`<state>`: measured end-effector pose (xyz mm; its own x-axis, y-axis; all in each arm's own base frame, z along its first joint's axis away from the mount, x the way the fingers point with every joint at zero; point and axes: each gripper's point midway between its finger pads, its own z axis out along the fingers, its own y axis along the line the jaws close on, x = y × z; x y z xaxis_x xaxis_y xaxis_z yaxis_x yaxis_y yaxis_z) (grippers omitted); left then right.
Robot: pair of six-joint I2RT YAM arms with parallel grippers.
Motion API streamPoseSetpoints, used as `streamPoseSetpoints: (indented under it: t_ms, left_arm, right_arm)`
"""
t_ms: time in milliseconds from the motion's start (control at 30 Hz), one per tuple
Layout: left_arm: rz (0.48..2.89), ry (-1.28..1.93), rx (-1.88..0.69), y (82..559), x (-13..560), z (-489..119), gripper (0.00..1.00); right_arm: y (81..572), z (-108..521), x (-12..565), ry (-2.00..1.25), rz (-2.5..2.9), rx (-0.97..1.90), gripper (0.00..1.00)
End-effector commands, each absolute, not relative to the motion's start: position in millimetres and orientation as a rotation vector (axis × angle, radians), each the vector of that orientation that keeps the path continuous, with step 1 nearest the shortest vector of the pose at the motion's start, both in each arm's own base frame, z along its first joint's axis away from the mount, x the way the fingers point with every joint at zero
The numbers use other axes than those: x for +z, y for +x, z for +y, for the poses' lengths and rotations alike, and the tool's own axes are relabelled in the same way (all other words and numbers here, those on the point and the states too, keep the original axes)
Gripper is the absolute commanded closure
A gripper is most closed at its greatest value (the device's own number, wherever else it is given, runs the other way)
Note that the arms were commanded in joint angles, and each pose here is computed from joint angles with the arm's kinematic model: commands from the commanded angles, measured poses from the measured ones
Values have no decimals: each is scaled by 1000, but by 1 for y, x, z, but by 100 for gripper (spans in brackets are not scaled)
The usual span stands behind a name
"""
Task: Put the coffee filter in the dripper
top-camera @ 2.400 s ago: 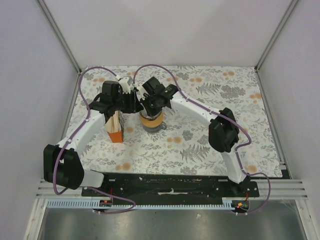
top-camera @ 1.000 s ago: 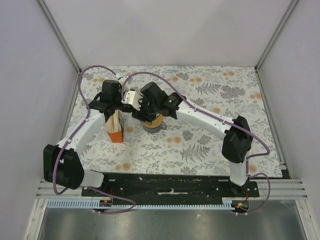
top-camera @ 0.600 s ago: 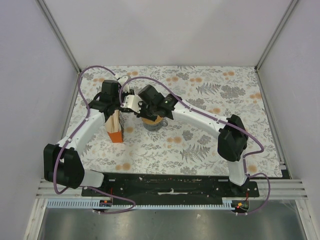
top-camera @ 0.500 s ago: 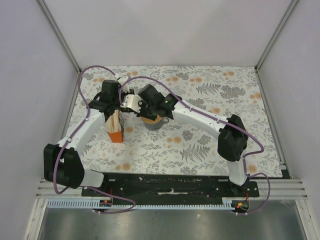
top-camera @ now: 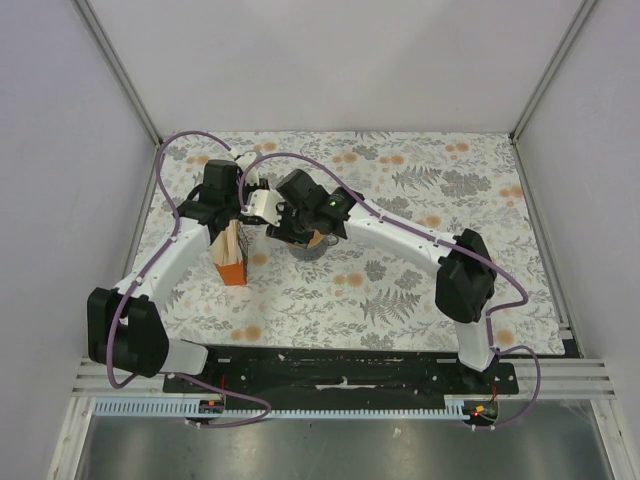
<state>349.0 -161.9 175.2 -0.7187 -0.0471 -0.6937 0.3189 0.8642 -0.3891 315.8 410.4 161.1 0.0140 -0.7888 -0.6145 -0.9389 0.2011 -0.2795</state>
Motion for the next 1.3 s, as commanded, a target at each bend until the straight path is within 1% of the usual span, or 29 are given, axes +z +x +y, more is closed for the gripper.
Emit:
streamPoseSetpoints:
  t_ms: [0,267,400,467,533,667,733,867,1033,1233,1267]
  left_arm:
    - [2230,240,-651,353,193,-167,63]
    - [2217,249,-639,358,202,-167,62]
    - [2212,254,-628,360,204,-166,62]
    - [2208,256,-623,361,206,-166,61]
    - [2213,257,-620,363,207,-166,62]
    - [2216,263,-625,368,210,-168,62]
    - [2221,266,-632,369,209,-170,62]
    - [2226,273,-647,371,207,-172,62]
    - [2193,330,-654,373,216,-180,60]
    - [2175,383,-654,374,218,-191,45]
    - [2180,392,-650,374,215,-192,44]
  right_arm:
    - [302,414,196,-1588,1736,362,46]
    - [289,418,252,-1525,1632,535,37]
    - [302,406,265,-1439,1671,595,37]
    - [313,399,266,-1373,1716,617,38]
    - [328,392,265,-1296,1772,633,43]
    - [343,390,258,-1238,1829,643,61]
    - [349,391,251,-1227,1850,624,68]
    - [362,389,230,-1192,1923,558,76]
    - [363,392,208,-1195,1996,566,83]
    - [359,397,191,-1191,2048,610,86]
    - [358,398,189,-1189,2054,618,87]
